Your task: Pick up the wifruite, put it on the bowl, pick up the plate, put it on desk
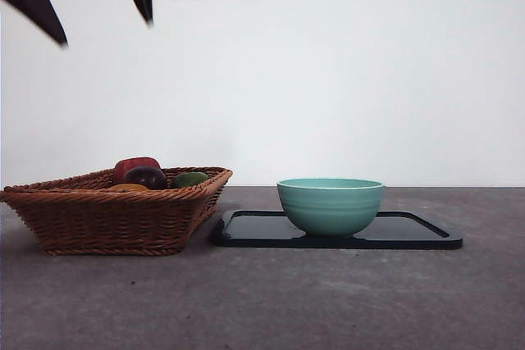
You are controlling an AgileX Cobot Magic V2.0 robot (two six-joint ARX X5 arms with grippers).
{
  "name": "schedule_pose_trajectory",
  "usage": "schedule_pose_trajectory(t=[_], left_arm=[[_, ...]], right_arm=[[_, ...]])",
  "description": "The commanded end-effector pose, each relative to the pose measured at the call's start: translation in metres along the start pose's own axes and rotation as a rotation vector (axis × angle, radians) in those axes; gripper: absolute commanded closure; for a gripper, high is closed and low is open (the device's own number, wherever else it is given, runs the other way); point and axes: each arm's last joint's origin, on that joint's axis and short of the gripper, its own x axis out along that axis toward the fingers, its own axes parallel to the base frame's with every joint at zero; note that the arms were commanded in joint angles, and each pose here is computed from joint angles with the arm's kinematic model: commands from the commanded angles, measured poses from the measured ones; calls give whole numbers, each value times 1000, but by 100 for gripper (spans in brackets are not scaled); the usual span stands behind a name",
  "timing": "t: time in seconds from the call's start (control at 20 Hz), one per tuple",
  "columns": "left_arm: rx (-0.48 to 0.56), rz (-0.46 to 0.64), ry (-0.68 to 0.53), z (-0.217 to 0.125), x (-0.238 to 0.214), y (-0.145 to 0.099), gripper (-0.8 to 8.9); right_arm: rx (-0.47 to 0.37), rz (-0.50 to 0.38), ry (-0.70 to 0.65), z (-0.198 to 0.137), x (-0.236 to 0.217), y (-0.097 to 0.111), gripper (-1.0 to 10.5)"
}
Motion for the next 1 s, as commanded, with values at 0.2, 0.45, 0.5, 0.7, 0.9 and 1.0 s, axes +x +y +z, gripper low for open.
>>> schedule_pose_trajectory(t=[0.2,0.45,0.5,0.7,0.9,1.0], left_arm=[[103,-74,-124,-36,-80,-6,214],[281,-273,-177,-78,-129,-3,215],[320,-326,-205,-85,-139,-2,215],[374,-408,-295,-112,-164,5,215],[383,-415,-342,-143,-170,14,215],[384,-417,-357,-154,-170,18,215]], right_arm=[[6,9,-14,2,-2,1,397],[6,9,-14,2,-2,1,397],[6,9,-14,2,-2,1,397],[6,9,-14,2,-2,1,397],[7,11,-6,1,-2,1,397],[9,13,1,1,-2,1,397]])
